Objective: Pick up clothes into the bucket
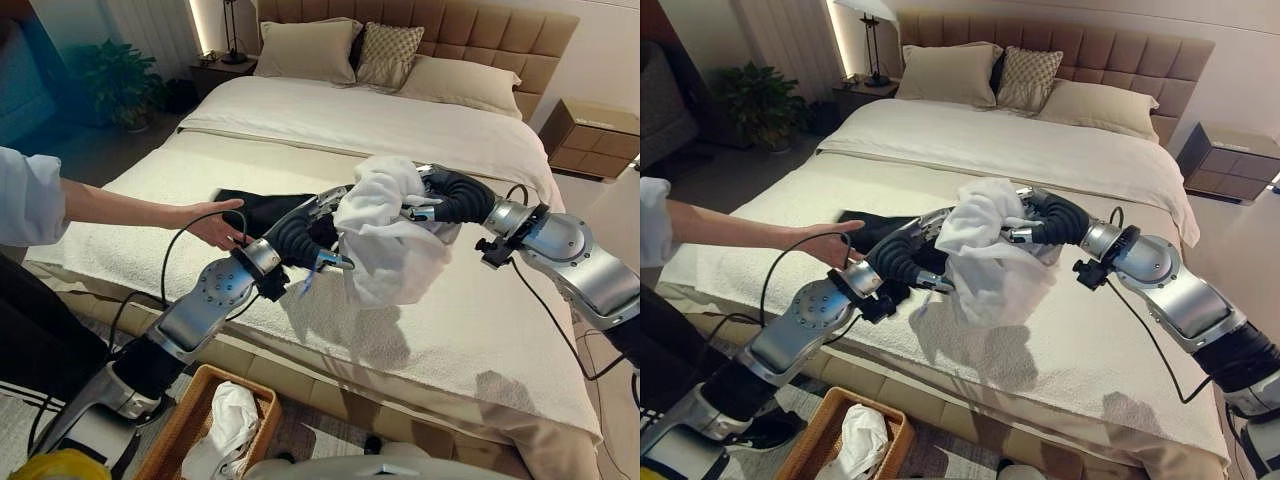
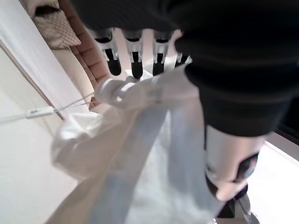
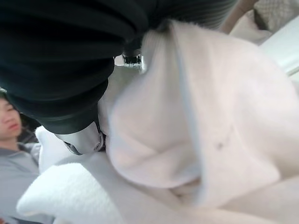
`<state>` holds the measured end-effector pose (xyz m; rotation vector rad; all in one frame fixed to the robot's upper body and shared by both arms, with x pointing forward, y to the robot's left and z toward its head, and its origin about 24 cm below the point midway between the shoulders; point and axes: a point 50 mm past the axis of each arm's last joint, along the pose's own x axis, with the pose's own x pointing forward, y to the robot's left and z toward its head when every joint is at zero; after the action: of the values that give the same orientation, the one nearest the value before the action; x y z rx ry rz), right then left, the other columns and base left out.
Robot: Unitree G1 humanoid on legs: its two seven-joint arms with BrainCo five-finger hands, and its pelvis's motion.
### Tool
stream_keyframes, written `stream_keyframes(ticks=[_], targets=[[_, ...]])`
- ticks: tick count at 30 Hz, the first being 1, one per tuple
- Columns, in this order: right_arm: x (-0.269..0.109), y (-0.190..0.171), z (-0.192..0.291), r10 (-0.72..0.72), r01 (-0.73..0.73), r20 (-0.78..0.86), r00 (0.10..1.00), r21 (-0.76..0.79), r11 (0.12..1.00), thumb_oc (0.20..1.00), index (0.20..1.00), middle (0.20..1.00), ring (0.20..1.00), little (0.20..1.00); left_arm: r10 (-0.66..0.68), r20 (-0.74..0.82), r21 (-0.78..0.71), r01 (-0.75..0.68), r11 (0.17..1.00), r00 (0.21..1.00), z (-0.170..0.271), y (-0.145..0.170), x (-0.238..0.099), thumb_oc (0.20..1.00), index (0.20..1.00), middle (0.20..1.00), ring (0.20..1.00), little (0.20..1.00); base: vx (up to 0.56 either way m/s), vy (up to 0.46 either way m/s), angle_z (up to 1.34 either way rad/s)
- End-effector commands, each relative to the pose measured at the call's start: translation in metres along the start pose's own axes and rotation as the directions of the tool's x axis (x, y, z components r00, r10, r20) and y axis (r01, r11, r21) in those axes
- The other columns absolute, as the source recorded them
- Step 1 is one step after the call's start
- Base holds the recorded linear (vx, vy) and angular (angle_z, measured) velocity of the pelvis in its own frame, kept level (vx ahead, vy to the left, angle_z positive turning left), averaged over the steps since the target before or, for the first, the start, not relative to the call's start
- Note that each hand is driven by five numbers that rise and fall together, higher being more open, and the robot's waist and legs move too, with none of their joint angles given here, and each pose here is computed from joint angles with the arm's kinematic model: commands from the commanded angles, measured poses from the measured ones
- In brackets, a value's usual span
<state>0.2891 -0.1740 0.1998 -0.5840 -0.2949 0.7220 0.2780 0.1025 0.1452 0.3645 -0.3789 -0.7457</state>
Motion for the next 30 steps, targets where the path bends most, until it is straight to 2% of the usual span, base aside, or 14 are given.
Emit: stream_keyframes(ticks=[1,14,15,16,17,28,29,30], targets=[[0.011,0.001,0.034,0.036,-0.046,0.185,0.982,0.052,0.998,0.2,0.2,0.2,0.2,0.2,0.002,0.058,0.046,-0.005,0.999,0.998,0.009,0.004,0.017,1.0,1.0,1.0,1.0,1.0,0.0,0.0,0.0],[0.012,0.016,0.027,0.073,-0.12,0.215,0.974,0.213,0.97,0.2,0.2,0.2,0.2,0.2,0.035,0.094,-0.051,-0.03,0.998,0.995,0.01,-0.012,0.031,1.0,1.0,1.0,1.0,1.0,0.0,0.002,0.01],[0.012,0.017,0.028,0.076,-0.124,0.219,0.973,0.215,0.969,0.2,0.2,0.2,0.2,0.2,0.036,0.094,-0.057,-0.031,0.998,0.995,0.009,-0.012,0.031,0.922,0.922,0.922,0.922,0.922,0.0,0.0,0.0],[0.012,0.018,0.028,0.077,-0.128,0.224,0.972,0.223,0.966,0.2,0.2,0.2,0.2,0.2,0.04,0.096,-0.068,-0.033,0.997,0.995,0.009,-0.013,0.032,0.357,0.357,0.357,0.357,0.357,0.0,0.0,0.0],[0.012,0.019,0.028,0.081,-0.132,0.226,0.971,0.224,0.966,0.2,0.2,0.2,0.2,0.2,0.048,0.095,-0.081,-0.04,0.996,0.994,0.008,-0.013,0.033,0.2,0.2,0.2,0.2,0.2,0.0,0.0,0.0],[0.009,0.026,0.028,0.067,-0.142,0.266,0.962,0.275,0.951,0.2,0.2,0.2,0.2,0.2,0.068,0.05,-0.175,-0.059,0.983,0.996,-0.005,-0.02,0.027,0.2,0.2,0.2,0.2,0.2,0.0,0.0,0.0],[0.009,0.025,0.028,0.052,-0.127,0.266,0.963,0.276,0.953,0.438,0.438,0.438,0.438,0.438,0.073,0.045,-0.176,-0.064,0.982,0.996,-0.006,-0.019,0.026,0.2,0.2,0.2,0.2,0.2,0.0,0.0,0.0],[0.008,0.024,0.027,0.044,-0.121,0.268,0.963,0.28,0.952,0.507,0.507,0.507,0.507,0.507,0.076,0.038,-0.181,-0.068,0.981,0.996,-0.007,-0.02,0.025,0.2,0.2,0.2,0.2,0.2,0.0,0.0,0.0]])
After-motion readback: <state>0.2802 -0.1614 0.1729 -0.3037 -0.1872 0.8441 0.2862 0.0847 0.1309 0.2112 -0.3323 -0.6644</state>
